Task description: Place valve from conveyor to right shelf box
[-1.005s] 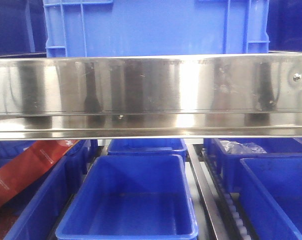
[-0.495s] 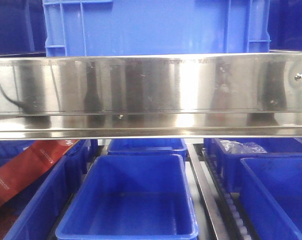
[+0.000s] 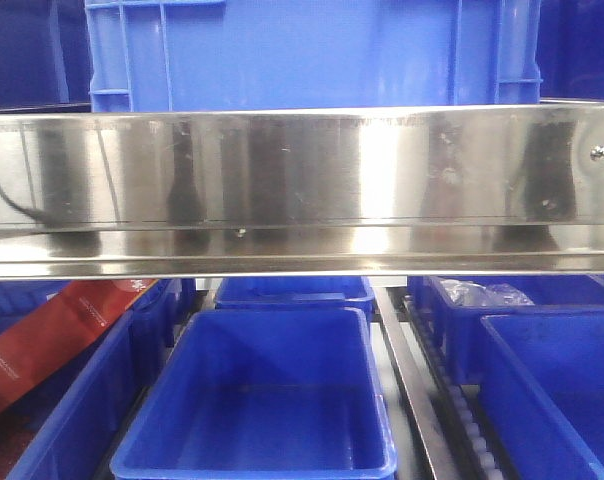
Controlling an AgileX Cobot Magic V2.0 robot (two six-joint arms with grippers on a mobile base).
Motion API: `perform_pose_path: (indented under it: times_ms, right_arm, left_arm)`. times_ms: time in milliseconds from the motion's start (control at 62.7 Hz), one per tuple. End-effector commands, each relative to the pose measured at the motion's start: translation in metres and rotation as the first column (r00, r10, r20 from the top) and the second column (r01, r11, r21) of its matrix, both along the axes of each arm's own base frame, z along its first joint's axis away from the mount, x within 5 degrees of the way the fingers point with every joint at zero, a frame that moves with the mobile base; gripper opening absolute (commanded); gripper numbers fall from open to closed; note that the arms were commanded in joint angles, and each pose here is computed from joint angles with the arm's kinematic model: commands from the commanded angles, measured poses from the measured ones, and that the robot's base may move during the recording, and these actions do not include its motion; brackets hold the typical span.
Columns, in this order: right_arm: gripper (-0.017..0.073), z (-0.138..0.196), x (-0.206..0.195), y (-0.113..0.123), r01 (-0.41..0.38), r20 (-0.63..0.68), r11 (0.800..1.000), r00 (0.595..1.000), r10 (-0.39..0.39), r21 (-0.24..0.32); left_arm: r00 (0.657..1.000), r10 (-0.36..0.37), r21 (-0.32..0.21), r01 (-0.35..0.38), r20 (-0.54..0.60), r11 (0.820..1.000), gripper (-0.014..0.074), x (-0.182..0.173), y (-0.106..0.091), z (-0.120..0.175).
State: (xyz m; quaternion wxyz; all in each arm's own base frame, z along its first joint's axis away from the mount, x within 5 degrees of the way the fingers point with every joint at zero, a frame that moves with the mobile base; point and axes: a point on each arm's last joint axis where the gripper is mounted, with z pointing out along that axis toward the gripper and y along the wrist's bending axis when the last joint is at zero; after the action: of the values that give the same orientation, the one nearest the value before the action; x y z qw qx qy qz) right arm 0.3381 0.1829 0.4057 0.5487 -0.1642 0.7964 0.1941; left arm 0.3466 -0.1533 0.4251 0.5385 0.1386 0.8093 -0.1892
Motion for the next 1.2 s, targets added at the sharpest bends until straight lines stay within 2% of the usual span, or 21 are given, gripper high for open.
perform_pose_path:
  times_ms: [0,144,319,415,543,702,798,862,926,1005,1085,1181]
  right_arm:
    - [-0.0134,0.017,0.0,-0.001,0.009,0.095,0.998,0.995,-0.015,0.057]
    - [0.0079,0.011,0.004,0.001,0.01,0.081,0.999,0.997,-0.014,0.049]
    - [0.033,0.0,0.011,0.005,0.012,0.059,0.999,0.998,-0.014,0.038]
    - [0.0459,0.0,0.012,0.005,0.012,0.057,0.999,0.998,-0.014,0.037]
    - [0.0502,0.0,0.012,0.005,0.012,0.057,0.999,0.998,-0.014,0.037]
    - [0.0496,0.0,0.011,0.005,0.011,0.057,0.999,0.998,-0.013,0.036]
    - [0.0466,0.004,0.008,0.003,0.009,0.056,0.999,0.998,-0.011,0.036]
    - [0.039,0.006,0.005,0.002,0.007,0.052,0.999,0.999,-0.009,0.034]
    - [0.0269,0.007,0.003,0.001,0.004,0.041,1.0,0.999,-0.005,0.028]
    - [0.0043,0.007,0.003,0.0,0.005,0.039,1.0,0.999,-0.006,0.025]
    - [-0.0158,0.007,0.003,0.0,0.007,0.038,1.0,0.999,-0.008,0.024]
    - [-0.0162,0.012,-0.001,-0.005,0.01,0.039,1.0,0.999,-0.011,0.02]
  left_arm:
    - [0.999,-0.014,-0.039,0.015,0.038,0.999,0.0022,0.0,-0.009,0.005]
    - [0.999,-0.044,-0.03,0.045,0.022,0.999,0.0209,0.002,-0.024,-0.004]
    - [0.998,-0.053,-0.025,0.053,0.017,0.998,0.0335,0.003,-0.028,-0.008]
    - [0.998,-0.051,0.007,0.05,0.029,0.999,0.0401,0.004,-0.027,-0.008]
    - [0.998,-0.05,0.008,0.05,0.03,0.999,0.043,0.004,-0.027,-0.008]
    - [0.998,-0.05,0.008,0.05,0.03,0.999,0.0388,0.004,-0.027,-0.008]
    - [0.998,-0.05,0.008,0.05,0.031,0.999,0.027,0.004,-0.027,-0.008]
    - [0.998,-0.05,0.008,0.05,0.031,0.999,0.0153,0.004,-0.027,-0.008]
    - [0.998,-0.05,0.008,0.05,0.031,0.999,0.0032,0.004,-0.027,-0.008]
    - [0.998,-0.05,0.008,0.05,0.031,0.999,-0.01,0.004,-0.027,-0.008]
    - [0.998,-0.045,0.004,0.044,0.046,0.999,-0.0111,0.005,-0.026,-0.006]
    - [0.996,-0.042,0.027,0.04,0.077,0.999,-0.0111,0.001,-0.023,0.0]
